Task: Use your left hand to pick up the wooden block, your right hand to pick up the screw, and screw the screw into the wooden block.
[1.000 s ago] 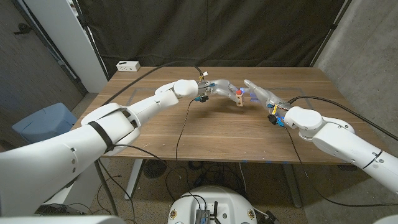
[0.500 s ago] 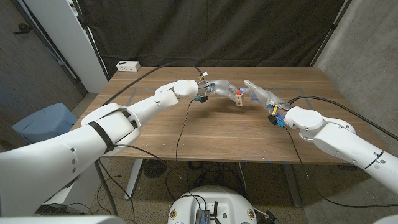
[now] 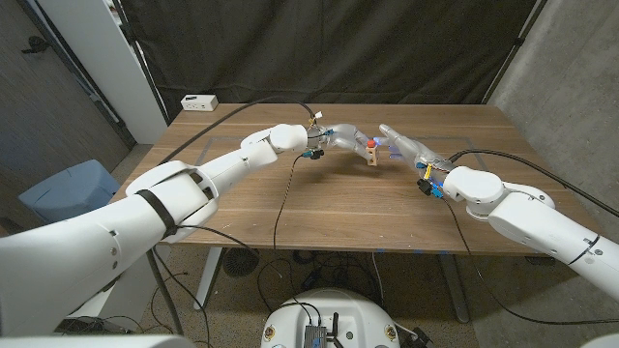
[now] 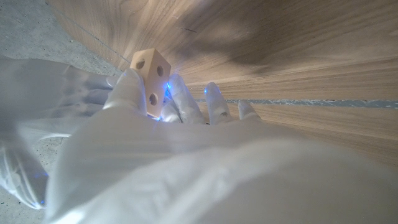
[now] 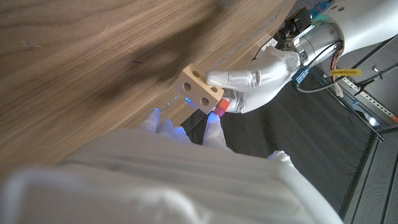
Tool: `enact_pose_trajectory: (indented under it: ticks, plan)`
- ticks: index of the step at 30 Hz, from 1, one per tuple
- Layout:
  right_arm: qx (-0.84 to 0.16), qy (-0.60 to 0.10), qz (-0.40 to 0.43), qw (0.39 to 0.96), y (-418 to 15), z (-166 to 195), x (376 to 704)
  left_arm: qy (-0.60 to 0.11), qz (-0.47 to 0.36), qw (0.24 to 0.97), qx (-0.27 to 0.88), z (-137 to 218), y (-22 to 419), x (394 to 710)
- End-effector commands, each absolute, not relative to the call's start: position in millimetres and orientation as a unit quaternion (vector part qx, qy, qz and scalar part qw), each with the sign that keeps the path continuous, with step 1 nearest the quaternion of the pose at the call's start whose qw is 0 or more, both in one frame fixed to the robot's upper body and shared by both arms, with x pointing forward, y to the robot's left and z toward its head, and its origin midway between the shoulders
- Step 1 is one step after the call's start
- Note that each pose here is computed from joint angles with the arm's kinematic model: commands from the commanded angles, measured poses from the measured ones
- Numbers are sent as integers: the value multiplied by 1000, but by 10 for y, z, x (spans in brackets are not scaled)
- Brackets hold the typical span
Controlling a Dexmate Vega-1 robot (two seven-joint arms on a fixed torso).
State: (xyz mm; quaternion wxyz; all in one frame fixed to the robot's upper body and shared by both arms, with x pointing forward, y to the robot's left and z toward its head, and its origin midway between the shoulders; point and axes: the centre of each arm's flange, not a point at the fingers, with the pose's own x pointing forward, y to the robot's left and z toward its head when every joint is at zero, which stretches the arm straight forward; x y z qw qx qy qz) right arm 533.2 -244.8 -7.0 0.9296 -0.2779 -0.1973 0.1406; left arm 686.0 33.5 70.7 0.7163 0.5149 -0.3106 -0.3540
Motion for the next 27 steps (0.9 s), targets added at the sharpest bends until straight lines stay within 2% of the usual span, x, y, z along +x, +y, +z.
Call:
enact_pose_trajectory:
  ticks: [1,27]
  plan:
    - [-280,-197,137,930,-2455,-82,5276,-311,-356,716,514,707,323,6854]
    - [-290,-183,136,930,-2480,-143,5137,-307,-356,720,511,708,299,6908]
